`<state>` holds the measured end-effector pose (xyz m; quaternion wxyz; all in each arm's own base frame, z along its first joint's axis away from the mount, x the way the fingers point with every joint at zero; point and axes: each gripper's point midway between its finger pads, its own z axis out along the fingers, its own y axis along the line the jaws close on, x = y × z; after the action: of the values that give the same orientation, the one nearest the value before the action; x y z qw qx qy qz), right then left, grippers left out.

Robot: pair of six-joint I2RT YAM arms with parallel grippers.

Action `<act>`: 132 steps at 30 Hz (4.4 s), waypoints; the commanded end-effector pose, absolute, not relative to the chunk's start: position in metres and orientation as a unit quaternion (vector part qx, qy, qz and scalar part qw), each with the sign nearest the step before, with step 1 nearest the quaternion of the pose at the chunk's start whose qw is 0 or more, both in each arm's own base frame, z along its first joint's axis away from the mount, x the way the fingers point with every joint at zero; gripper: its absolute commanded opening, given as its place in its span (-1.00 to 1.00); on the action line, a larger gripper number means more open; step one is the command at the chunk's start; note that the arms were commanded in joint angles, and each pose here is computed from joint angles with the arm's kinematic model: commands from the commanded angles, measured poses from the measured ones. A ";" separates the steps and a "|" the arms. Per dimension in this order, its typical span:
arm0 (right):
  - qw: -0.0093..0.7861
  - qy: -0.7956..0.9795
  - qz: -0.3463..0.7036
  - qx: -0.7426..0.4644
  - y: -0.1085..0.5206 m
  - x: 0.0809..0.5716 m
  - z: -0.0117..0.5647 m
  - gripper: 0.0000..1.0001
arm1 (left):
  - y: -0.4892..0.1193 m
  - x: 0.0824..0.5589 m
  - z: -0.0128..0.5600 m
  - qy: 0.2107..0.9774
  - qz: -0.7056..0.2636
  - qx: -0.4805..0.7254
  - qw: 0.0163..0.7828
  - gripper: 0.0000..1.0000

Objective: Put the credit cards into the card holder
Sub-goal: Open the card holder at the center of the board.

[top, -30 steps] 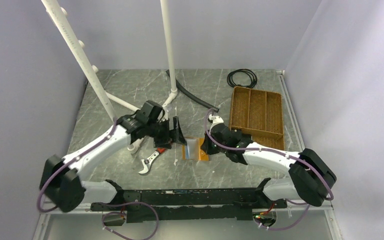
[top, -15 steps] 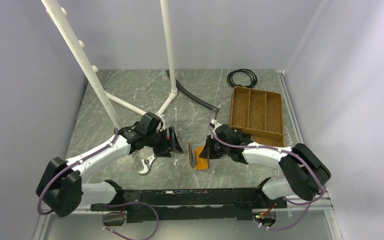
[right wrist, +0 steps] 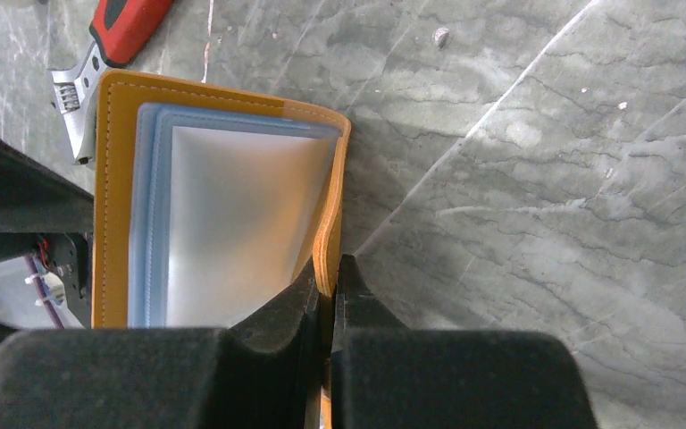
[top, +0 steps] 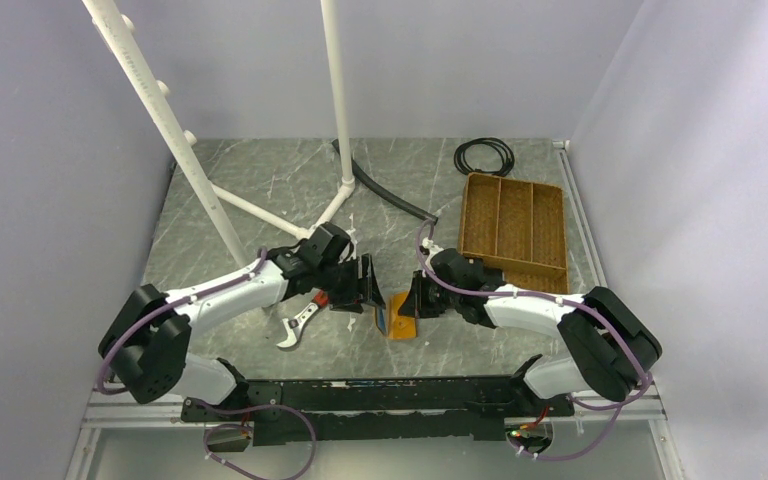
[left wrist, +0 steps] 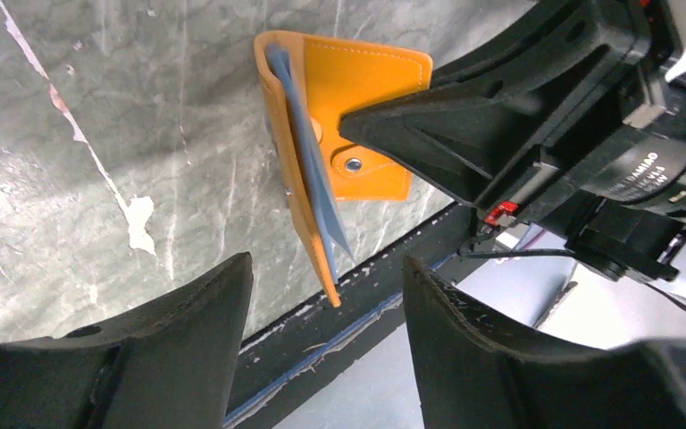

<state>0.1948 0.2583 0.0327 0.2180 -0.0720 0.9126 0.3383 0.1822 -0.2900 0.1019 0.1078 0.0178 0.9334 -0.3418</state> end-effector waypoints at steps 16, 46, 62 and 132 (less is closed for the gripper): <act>0.226 0.903 0.357 -0.080 0.263 0.196 0.036 -1.00 | -0.304 0.181 0.079 0.948 -0.301 0.031 0.099 -0.15; 0.336 0.868 0.300 -0.210 0.284 0.180 0.078 0.73 | -0.307 0.179 0.063 0.961 -0.265 0.022 0.075 -1.00; 0.386 0.913 0.126 -0.043 0.225 0.206 0.051 0.02 | -0.291 0.169 0.053 0.968 -0.243 0.020 0.067 -1.00; 0.164 0.913 0.358 -0.107 0.271 0.180 0.021 -1.00 | -0.324 0.194 0.125 0.933 -0.339 0.036 0.116 -0.88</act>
<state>0.1715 0.2727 0.0198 0.1472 -0.1153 0.9105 0.3687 0.1969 -0.3164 0.1405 0.1378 0.0561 0.9354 -0.3207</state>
